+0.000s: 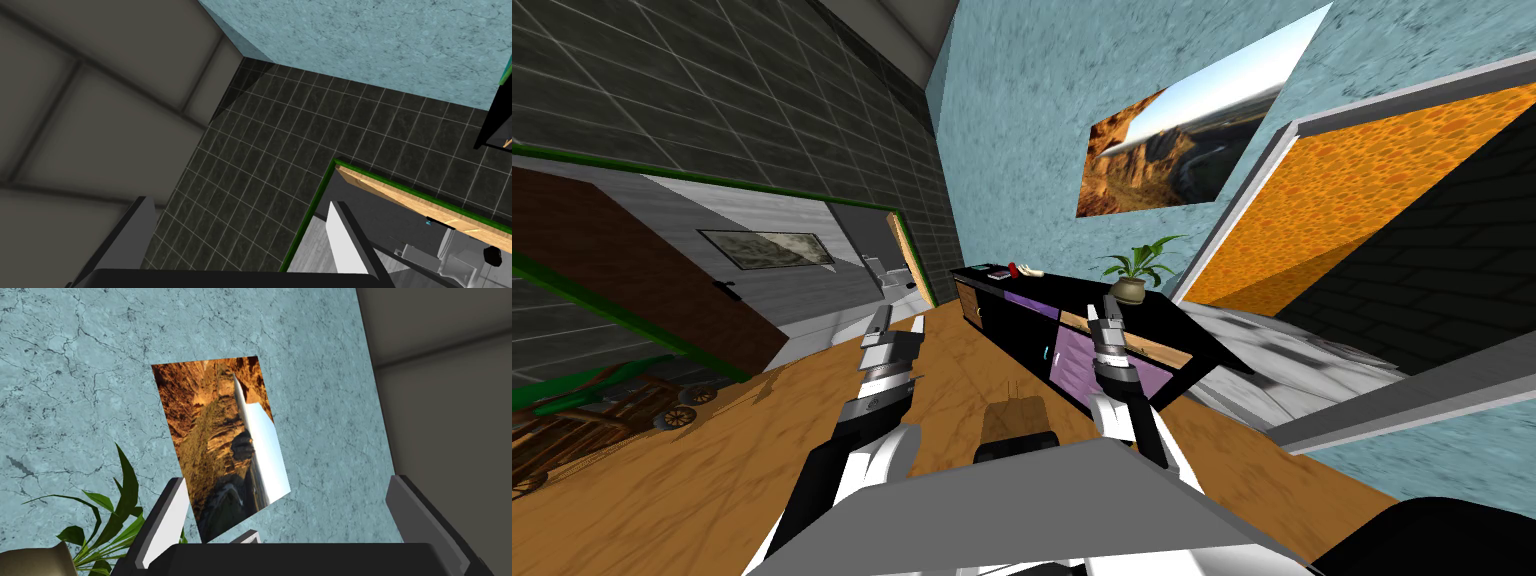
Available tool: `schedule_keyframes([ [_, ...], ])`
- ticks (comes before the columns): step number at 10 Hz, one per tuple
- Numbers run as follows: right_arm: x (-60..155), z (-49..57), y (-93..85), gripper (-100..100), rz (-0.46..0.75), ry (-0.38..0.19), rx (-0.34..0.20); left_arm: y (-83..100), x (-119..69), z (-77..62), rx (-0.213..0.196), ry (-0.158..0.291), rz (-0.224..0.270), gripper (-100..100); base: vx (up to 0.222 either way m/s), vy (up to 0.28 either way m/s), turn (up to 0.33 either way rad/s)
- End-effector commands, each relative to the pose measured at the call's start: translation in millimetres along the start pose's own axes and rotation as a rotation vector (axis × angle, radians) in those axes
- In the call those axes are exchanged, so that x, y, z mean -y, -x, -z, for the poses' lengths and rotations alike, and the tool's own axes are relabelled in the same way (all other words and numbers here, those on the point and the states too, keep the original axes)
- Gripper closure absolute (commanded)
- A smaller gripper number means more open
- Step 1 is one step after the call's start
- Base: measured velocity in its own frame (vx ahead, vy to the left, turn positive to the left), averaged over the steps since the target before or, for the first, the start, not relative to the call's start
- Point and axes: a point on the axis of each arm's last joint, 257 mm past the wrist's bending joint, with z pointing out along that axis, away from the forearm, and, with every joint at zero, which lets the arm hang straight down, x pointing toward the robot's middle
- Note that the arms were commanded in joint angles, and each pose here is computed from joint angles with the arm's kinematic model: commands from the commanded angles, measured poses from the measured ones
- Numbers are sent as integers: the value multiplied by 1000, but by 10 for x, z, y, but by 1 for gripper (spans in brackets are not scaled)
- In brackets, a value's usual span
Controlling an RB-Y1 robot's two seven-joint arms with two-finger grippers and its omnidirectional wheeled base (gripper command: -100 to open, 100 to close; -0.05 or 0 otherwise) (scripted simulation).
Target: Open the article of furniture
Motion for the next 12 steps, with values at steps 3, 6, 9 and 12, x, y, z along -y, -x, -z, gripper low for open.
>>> schedule_keyframes([
  [3,-1,0,0,0,0,0,0,0,1,0,0,0,0,0,0,0,0],
  [6,-1,0,0,0,0,0,0,0,1,0,0,0,0,0,0,0,0],
  [9,-2,-1,0,0,0,0,0,0,2,0,0,0,0,0,0,0,0],
  [12,56,22,-122,-100,96,3,-113,0,-1,1,0,0,0,0,21,18,1],
])
